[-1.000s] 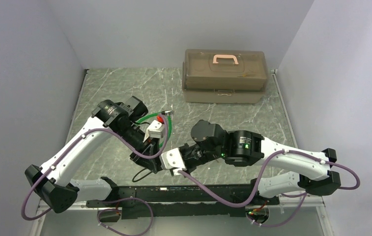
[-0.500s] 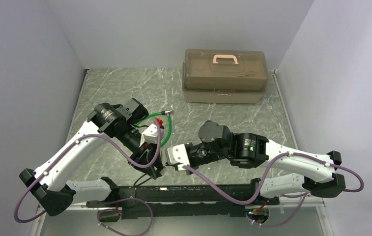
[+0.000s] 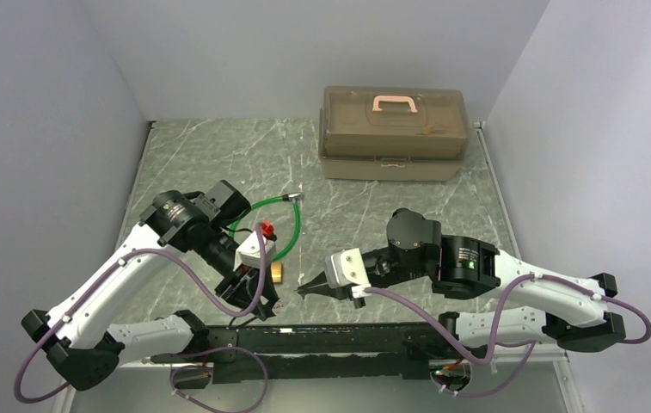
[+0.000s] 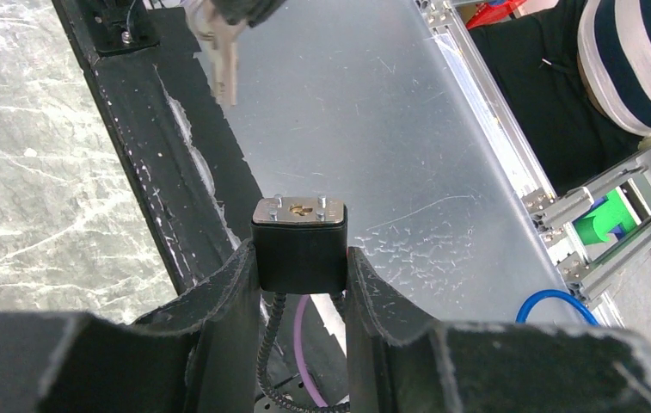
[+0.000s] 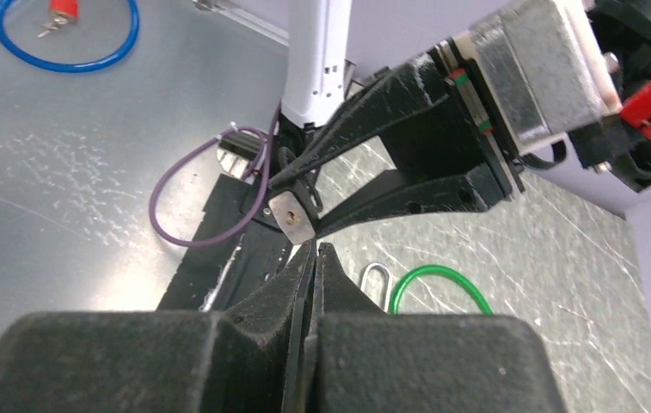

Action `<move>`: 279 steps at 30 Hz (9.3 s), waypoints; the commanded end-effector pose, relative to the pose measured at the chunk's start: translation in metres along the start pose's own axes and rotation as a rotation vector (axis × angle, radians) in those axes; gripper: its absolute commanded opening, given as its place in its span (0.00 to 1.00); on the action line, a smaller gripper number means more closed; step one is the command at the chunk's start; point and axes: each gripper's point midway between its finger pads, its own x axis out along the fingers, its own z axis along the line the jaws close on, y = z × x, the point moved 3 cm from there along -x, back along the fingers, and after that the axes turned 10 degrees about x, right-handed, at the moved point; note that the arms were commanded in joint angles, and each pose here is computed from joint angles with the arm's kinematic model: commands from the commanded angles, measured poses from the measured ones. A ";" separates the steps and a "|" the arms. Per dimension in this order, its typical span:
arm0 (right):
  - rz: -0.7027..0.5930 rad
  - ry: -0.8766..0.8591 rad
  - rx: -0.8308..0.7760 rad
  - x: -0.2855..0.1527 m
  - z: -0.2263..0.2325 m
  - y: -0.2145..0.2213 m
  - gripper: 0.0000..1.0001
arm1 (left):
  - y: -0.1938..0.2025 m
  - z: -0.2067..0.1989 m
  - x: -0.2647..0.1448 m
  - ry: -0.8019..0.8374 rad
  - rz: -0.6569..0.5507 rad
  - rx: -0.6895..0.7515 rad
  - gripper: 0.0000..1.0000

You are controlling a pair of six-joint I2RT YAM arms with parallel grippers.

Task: Unlock with the key
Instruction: Unlock the lock.

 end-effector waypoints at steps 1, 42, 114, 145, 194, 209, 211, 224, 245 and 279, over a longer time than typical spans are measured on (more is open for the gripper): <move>-0.071 -0.091 0.000 0.002 0.012 -0.017 0.00 | -0.013 -0.005 0.000 0.026 -0.053 0.033 0.00; -0.070 -0.189 -0.072 0.021 0.014 -0.016 0.00 | -0.026 -0.006 0.004 0.087 -0.194 0.004 0.00; 0.021 -0.291 -0.029 0.032 -0.001 0.023 0.00 | -0.056 -0.014 -0.003 0.103 -0.271 0.042 0.00; 0.130 -0.308 0.033 0.042 -0.003 0.052 0.00 | -0.077 -0.010 -0.014 0.081 -0.322 0.075 0.00; 0.092 -0.173 0.025 0.030 -0.046 0.054 0.33 | -0.093 -0.016 -0.019 0.105 -0.383 0.091 0.00; -0.006 -0.092 -0.116 0.000 -0.047 -0.009 0.63 | -0.077 -0.015 -0.016 0.087 -0.381 0.056 0.00; -0.017 -0.099 -0.127 0.000 -0.045 -0.015 0.63 | -0.074 -0.014 -0.016 0.084 -0.384 0.048 0.00; -0.016 -0.209 -0.080 -0.006 -0.027 -0.032 0.62 | -0.052 0.014 -0.012 0.009 -0.290 -0.049 0.00; 0.177 -0.131 -0.117 0.023 -0.033 0.002 0.20 | -0.062 0.019 -0.019 -0.010 -0.316 -0.079 0.00; -0.014 0.206 -0.056 0.023 -0.069 -0.016 0.00 | -0.052 0.051 -0.055 -0.558 -0.036 0.313 0.79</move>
